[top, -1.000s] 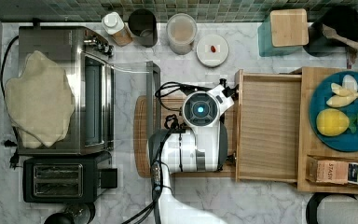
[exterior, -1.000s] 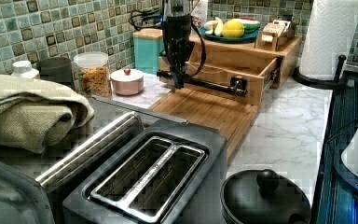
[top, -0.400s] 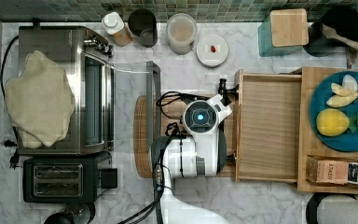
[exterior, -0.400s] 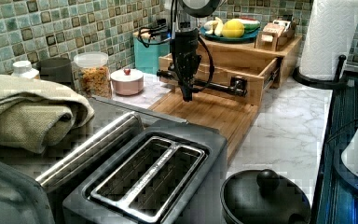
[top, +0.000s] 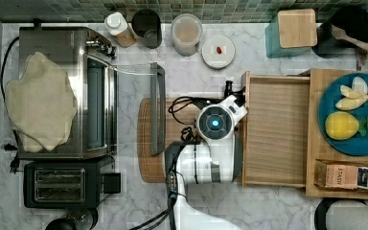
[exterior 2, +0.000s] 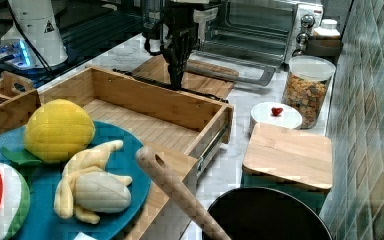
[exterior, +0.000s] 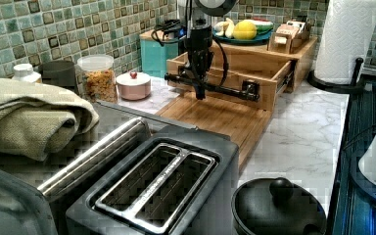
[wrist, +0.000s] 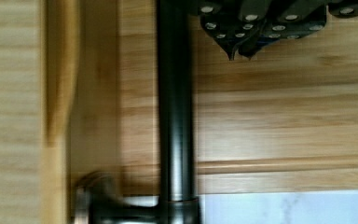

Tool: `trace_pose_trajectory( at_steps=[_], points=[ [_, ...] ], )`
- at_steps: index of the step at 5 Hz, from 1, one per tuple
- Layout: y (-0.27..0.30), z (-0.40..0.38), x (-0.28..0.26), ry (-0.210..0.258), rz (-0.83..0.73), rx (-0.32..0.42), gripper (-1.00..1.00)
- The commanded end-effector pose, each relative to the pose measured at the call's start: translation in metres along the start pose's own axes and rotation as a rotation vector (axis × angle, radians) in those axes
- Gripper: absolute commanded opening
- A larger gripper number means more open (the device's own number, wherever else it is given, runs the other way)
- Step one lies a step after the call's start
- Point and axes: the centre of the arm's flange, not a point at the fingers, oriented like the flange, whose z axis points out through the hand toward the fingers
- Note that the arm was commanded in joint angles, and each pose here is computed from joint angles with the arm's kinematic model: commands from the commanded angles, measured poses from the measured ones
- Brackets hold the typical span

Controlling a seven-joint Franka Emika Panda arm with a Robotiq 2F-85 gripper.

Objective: Close the drawer.

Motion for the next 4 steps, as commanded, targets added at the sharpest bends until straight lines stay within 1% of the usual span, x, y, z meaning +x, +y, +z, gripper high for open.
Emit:
trace_pose_trajectory(
  at_steps=[1,2,3,4],
  points=[
    [0.134,-0.023,-0.02,0.127,0.067,-0.047,-1.0],
    [0.185,-0.015,-0.019,0.151,0.154,-0.041,-1.0],
    [0.237,-0.026,-0.032,0.128,0.211,-0.052,-1.0],
    [0.293,-0.022,-0.043,0.142,0.157,-0.093,-1.0]
  ],
)
